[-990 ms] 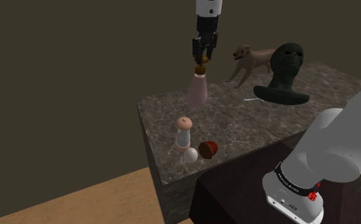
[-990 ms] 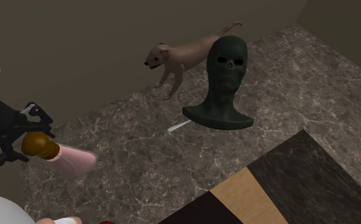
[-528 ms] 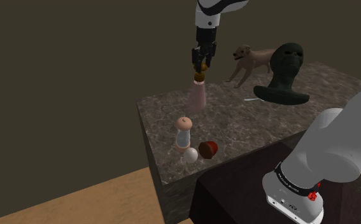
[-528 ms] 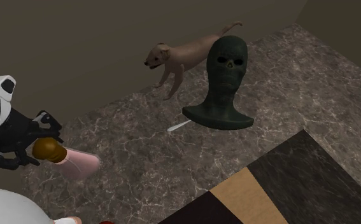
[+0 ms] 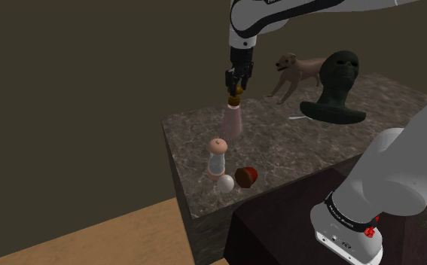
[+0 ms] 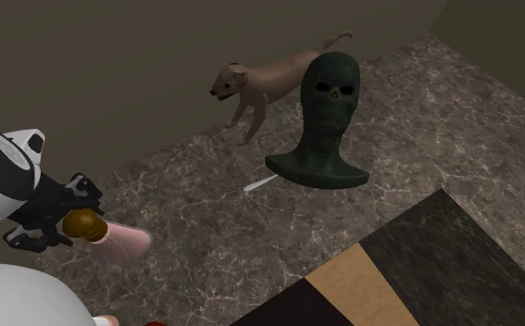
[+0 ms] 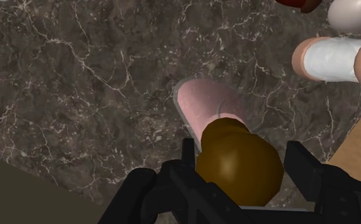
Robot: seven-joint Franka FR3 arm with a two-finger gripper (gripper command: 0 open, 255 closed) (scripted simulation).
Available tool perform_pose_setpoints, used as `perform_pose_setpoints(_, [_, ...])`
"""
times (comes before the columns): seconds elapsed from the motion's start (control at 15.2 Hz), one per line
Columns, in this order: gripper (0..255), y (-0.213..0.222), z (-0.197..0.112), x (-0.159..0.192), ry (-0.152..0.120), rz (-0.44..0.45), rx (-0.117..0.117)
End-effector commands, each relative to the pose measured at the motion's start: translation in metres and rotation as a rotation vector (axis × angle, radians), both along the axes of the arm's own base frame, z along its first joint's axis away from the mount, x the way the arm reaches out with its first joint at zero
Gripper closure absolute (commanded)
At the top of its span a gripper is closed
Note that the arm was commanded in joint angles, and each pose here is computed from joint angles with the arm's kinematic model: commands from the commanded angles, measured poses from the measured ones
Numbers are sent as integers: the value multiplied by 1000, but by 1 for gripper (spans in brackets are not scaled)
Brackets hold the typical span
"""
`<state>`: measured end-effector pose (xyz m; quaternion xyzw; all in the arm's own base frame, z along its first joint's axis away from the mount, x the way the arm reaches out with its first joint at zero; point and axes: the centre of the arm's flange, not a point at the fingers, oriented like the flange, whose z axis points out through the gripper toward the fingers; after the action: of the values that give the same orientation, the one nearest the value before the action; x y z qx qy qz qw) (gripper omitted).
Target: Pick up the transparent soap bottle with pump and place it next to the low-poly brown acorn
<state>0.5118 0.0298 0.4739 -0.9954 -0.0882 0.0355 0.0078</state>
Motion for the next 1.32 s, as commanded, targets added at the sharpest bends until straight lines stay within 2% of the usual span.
perform_pose_setpoints(0.0, [255,0,-9,-1,-1,0,0])
perform_pose_setpoints(0.53, [255,0,-9,-1,-1,0,0])
perform_pose_setpoints(0.59, [0,0,-9,-1,-1,0,0])
perform_pose_setpoints(0.92, [0,0,-9,-1,-1,0,0])
perform_pose_setpoints(1.19, [0,0,41,3,-1,0,0])
perform_pose_setpoints(1.25, [0,0,41,3,-1,0,0])
